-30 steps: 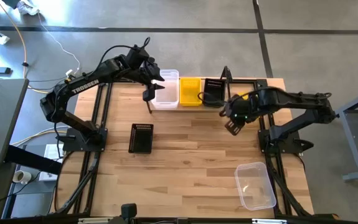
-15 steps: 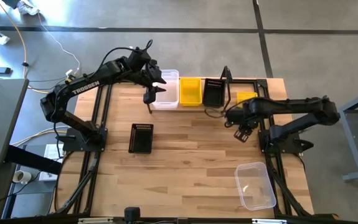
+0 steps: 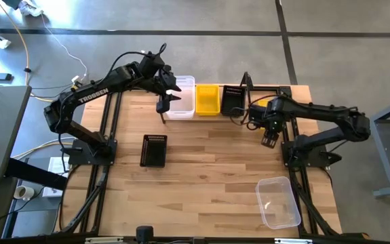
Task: Stack baskets on shelf by color
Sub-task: Stack the yellow bin on the yellow bin on the shelf
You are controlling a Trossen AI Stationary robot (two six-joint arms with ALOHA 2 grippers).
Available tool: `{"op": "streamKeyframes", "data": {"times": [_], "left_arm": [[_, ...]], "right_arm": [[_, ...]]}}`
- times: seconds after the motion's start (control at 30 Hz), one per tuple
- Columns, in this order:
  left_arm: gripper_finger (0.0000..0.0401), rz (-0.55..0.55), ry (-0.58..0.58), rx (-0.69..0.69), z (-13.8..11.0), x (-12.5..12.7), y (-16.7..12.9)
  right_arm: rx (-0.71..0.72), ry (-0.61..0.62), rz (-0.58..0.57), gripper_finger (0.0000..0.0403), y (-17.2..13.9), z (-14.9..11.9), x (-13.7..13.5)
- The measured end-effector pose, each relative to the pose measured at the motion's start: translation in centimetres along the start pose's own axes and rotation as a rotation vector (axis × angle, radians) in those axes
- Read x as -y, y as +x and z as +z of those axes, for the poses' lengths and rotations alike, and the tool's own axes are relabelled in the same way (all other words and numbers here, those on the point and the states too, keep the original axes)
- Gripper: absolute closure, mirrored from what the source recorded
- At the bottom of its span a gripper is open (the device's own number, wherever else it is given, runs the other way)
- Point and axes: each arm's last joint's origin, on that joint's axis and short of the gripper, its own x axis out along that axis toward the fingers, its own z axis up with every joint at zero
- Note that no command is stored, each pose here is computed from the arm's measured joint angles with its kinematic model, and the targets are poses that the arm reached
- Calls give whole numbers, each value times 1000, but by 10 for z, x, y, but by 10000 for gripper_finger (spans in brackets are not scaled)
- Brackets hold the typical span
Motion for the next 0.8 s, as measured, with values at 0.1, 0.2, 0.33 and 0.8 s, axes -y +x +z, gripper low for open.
{"op": "streamKeyframes", "data": {"times": [0.1, 0.2, 0.33, 0.8], "left_arm": [[245, 0, -2, 0, 0, 0, 0], [245, 0, -11, 0, 0, 0, 0], [245, 0, -25, 0, 0, 0, 0], [245, 3, -25, -2, 0, 0, 0]], "right_arm": [[3, -72, -37, 269, 8, 1, 4], [17, -113, -82, 269, 13, 3, 7], [61, -148, -113, 269, 18, 8, 9], [84, -174, -167, 269, 47, 9, 8]]}}
